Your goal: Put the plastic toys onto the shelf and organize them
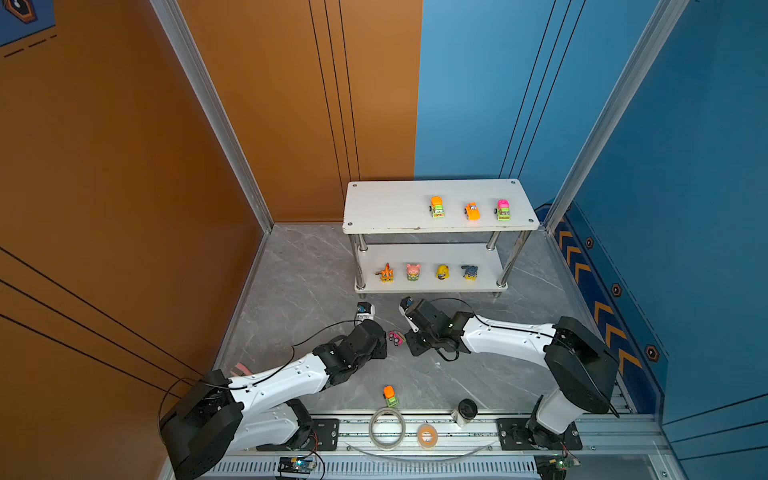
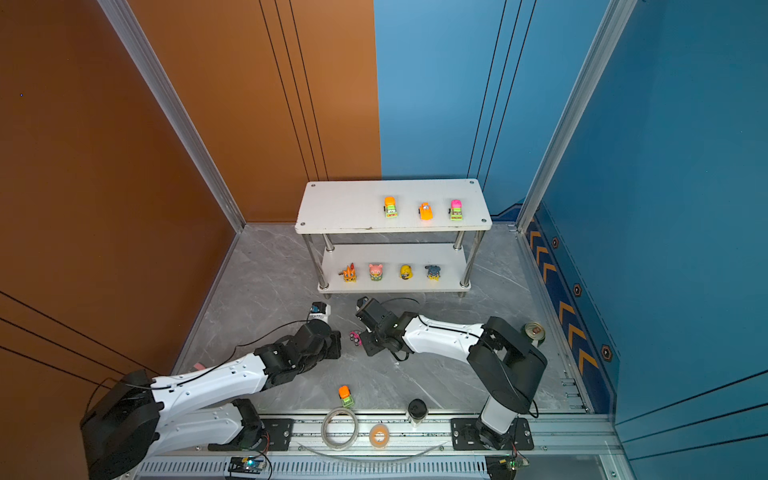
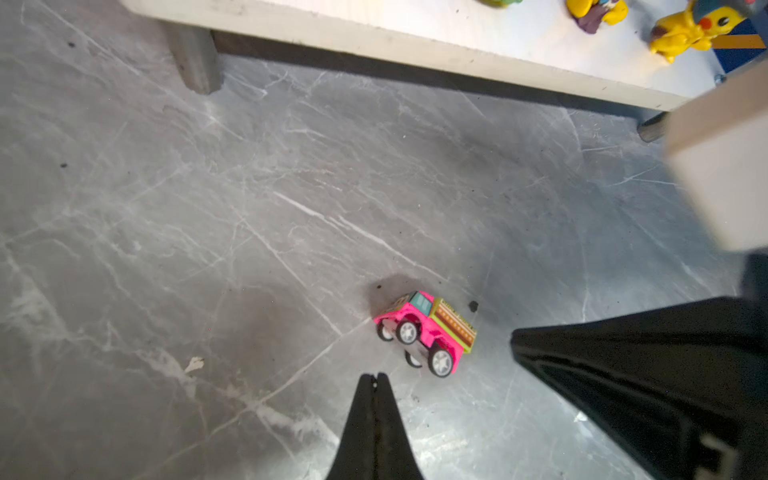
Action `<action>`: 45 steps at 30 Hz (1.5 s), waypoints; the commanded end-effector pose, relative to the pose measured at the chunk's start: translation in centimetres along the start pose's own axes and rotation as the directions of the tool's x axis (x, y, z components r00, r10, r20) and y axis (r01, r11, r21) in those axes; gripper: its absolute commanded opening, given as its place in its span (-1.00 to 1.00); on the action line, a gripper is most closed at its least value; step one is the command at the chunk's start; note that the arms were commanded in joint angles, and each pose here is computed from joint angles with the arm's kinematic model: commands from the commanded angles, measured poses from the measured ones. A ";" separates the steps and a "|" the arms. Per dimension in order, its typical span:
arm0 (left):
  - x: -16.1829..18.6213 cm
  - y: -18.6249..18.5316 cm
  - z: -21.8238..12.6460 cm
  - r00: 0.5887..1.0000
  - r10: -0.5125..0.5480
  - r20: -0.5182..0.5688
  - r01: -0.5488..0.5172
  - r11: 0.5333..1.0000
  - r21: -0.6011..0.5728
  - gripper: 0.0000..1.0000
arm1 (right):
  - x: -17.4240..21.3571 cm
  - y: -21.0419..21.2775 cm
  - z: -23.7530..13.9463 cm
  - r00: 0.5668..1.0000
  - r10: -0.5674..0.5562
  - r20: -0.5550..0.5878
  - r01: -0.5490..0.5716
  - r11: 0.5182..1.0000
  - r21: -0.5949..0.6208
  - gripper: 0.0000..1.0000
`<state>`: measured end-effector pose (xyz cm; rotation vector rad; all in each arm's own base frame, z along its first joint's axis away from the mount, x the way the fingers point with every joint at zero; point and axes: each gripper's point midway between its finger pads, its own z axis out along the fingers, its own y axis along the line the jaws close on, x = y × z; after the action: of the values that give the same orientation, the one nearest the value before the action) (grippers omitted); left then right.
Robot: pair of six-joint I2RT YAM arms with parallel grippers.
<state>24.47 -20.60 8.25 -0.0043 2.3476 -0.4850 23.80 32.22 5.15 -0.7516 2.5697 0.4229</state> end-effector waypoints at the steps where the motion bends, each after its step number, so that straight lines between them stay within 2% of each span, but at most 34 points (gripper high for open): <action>1: -1.2 -1.3 0.3 0.999 0.035 0.009 -0.035 0.999 0.015 -1.00 | -2.7 1.2 -0.9 0.997 0.030 0.074 -0.027 0.999 -0.042 -0.94; 11: -0.2 -3.6 3.0 0.998 0.043 -0.047 -0.040 0.997 0.063 -1.00 | -2.9 -2.7 -2.7 0.980 0.144 0.136 -0.145 0.989 -0.006 -0.98; 24: 2.9 -0.8 4.3 0.995 0.013 -0.097 -0.013 1.000 0.002 -1.00 | -3.2 -4.5 -4.3 0.971 0.169 0.172 -0.174 0.985 0.012 -0.99; 32: 5.0 1.5 3.9 0.992 -0.021 -0.125 0.017 0.999 -0.036 -1.00 | -3.2 -5.1 -4.9 0.968 0.171 0.181 -0.179 0.984 0.026 -0.99; 45: 6.5 4.5 1.2 0.993 -0.080 -0.093 0.072 0.994 -0.083 -1.00 | -3.8 -3.9 -4.2 0.973 0.163 0.165 -0.164 0.986 -0.006 -0.98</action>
<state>22.18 -19.24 2.57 -0.0887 2.4331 -0.5082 27.67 28.72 10.27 -0.4752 2.4663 0.5144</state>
